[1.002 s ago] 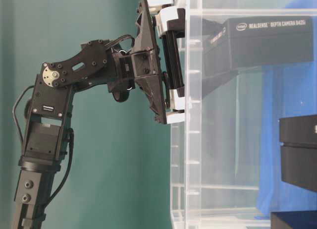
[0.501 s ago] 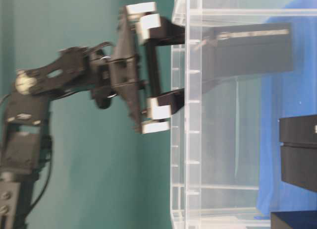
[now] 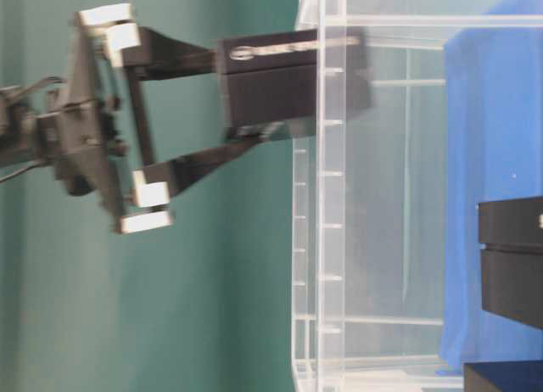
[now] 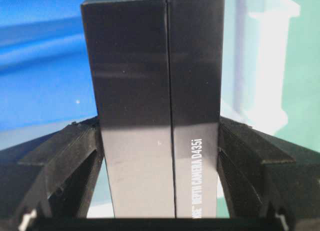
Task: Take the box out of the case with the left arm.
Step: 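Lift the gripped right box upward out of the case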
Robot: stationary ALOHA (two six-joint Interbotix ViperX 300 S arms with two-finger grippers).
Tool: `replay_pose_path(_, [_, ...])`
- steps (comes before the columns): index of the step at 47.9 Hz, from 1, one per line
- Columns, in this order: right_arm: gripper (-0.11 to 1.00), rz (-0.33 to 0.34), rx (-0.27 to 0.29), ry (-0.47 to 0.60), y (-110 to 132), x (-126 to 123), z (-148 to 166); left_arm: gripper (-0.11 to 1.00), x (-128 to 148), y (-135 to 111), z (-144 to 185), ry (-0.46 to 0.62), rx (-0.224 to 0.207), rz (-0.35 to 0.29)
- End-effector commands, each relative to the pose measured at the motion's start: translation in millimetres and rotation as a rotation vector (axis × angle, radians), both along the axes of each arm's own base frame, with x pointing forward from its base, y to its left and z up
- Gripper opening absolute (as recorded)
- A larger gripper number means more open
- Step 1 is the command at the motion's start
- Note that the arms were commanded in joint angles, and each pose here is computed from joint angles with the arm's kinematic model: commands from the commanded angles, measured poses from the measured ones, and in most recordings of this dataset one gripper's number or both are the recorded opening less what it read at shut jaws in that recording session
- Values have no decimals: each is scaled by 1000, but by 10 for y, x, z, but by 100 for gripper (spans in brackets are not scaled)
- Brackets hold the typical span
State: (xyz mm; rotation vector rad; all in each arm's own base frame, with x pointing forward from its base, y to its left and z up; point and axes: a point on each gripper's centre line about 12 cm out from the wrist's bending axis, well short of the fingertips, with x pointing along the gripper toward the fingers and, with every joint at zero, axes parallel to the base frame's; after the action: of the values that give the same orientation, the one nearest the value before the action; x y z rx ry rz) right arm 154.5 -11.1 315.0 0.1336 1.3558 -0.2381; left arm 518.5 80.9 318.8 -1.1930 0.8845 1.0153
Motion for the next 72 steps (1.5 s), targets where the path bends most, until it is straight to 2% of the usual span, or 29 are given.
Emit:
replay_pose_path(1, [2,0,-3,-8,-6,14,25,63,-105,-71,460,-82,8,-9])
replay_pose_path(20, [2,2,-7,-6,-10,13,16,63,-281,-73,901,-98,14,-6])
replay_pose_path(72, [2,-2,-6,-5,-10,13,7,63,-292,-57,881,-89,13,1])
